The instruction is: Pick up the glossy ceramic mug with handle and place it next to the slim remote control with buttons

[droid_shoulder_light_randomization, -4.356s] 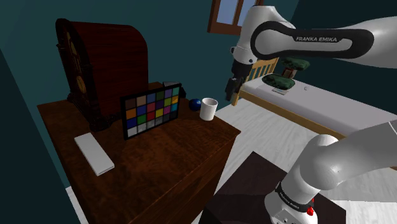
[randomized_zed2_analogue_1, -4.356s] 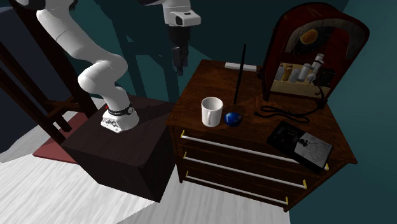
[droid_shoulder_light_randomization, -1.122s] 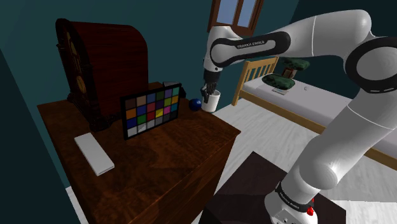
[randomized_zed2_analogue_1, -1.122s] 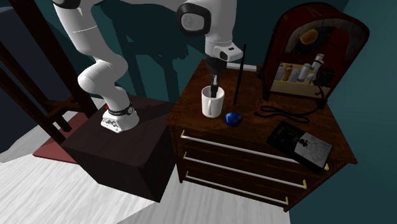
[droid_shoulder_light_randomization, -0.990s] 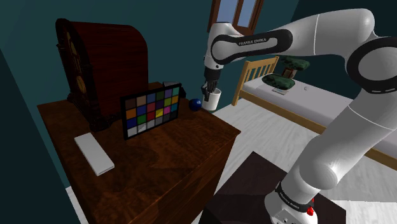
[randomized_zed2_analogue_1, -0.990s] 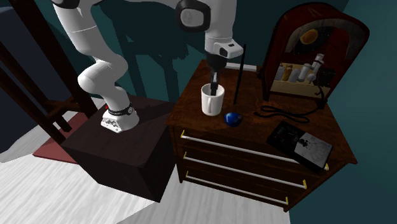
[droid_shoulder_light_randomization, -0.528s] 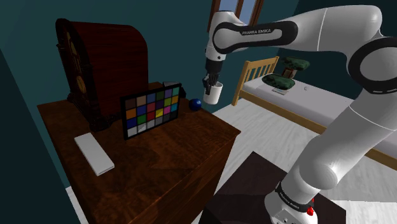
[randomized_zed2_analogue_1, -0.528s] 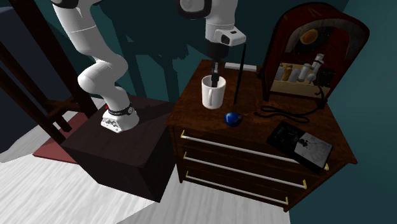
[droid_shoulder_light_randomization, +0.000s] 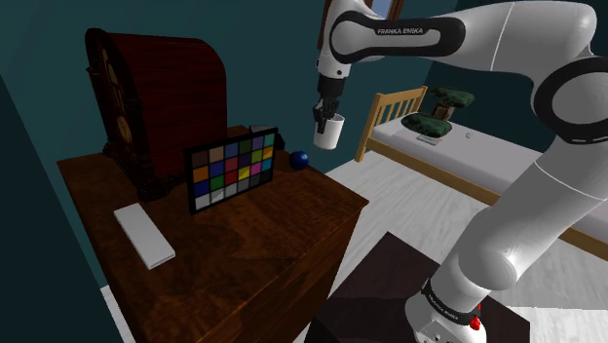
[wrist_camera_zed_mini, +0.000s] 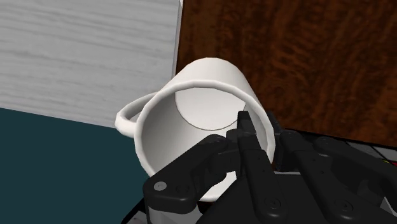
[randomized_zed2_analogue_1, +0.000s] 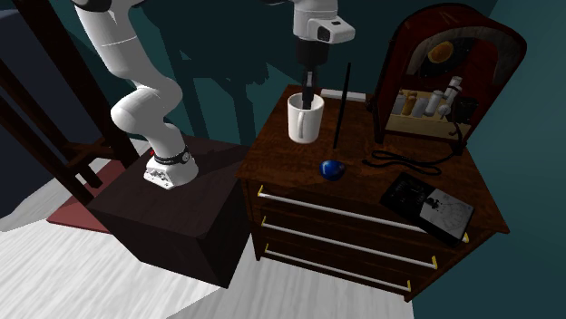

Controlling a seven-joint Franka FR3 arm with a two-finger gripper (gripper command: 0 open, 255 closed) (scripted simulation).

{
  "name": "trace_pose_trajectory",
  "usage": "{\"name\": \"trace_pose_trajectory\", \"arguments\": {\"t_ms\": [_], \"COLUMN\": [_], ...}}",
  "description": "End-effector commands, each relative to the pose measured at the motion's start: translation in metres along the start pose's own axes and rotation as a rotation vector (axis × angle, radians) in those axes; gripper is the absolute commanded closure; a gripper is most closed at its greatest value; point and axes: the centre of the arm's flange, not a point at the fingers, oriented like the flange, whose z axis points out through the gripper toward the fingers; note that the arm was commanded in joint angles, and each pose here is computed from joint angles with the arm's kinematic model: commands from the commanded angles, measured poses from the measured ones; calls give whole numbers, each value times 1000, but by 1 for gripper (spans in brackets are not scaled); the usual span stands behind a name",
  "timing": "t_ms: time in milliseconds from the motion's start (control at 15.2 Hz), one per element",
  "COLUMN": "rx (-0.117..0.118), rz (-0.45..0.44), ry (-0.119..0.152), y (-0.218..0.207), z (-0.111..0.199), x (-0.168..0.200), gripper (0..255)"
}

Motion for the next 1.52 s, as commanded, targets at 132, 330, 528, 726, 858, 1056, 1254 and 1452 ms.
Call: {"name": "trace_pose_trajectory", "arguments": {"t_ms": [132,330,528,726,858,1056,1254,1452], "rx": [0,0,0,0,0,0,0,0], "rz": [0,0,0,0,0,0,0,0], "ry": [0,0,0,0,0,0,0,0], "y": [0,-26,-65,-105,-131,-170,-210,-249], "z": [-22,-28,-30,-32,-33,-35,-37,-39], "x": [0,-2,-5,-8,-10,-13,-16,-19], "gripper": [255,255,255,255,255,255,255,255]}}
